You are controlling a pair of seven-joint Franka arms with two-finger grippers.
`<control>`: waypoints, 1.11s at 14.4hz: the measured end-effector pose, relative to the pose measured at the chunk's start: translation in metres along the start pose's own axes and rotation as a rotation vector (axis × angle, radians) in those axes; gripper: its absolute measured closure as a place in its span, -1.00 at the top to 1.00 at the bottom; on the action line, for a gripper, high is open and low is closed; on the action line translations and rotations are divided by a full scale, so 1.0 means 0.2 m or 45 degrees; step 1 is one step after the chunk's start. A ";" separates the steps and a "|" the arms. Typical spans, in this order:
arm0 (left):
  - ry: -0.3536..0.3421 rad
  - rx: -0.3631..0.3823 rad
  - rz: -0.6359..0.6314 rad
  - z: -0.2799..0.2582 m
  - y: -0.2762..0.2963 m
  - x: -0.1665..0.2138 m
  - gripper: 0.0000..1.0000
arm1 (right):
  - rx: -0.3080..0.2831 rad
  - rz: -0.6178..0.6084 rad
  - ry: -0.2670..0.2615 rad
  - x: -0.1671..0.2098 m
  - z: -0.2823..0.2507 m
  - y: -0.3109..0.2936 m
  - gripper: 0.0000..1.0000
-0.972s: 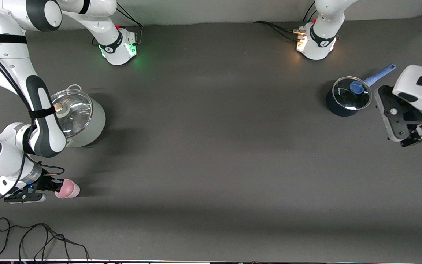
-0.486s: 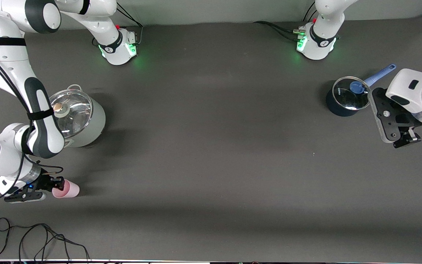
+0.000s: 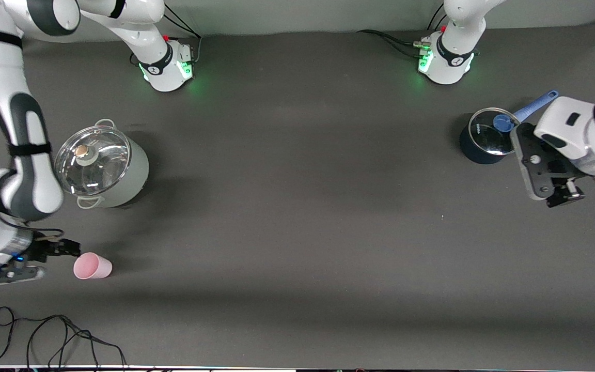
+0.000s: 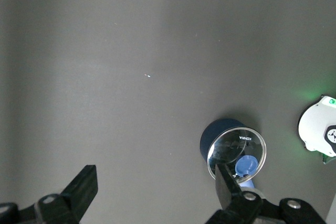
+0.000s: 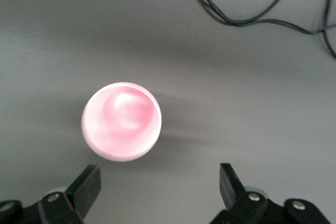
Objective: Transfer pink cup from left to right arm
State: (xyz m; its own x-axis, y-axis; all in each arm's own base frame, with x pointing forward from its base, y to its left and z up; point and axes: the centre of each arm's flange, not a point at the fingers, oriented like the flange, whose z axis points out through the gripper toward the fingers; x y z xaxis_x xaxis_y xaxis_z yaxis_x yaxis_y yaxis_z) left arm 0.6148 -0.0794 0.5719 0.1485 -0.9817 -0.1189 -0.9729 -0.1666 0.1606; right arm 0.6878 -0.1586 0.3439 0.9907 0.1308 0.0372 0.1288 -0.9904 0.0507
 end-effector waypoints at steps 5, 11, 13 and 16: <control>-0.079 -0.009 -0.030 0.04 -0.03 0.08 1.00 | 0.131 0.031 -0.100 -0.12 -0.77 0.02 1.00; -0.036 0.024 -0.118 -0.07 0.02 -0.01 1.00 | 0.160 0.117 -0.062 -0.23 -1.17 -0.10 1.00; -0.041 0.064 -0.122 -0.09 0.05 -0.01 1.00 | 0.164 0.136 -0.057 -0.28 -1.23 -0.19 1.00; -0.065 0.102 -0.129 -0.08 0.12 0.02 1.00 | 0.170 0.149 -0.048 -0.35 -1.21 -0.29 1.00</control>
State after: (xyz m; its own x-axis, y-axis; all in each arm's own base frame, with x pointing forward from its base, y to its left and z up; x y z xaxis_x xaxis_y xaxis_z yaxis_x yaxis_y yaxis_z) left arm 0.5947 -0.0879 0.5917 0.2395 -0.9540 -0.1803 -0.9647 -0.2547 0.0665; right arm 0.6004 -0.0996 0.5798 0.9999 0.0147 -0.0026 0.0144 -0.9963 -0.0846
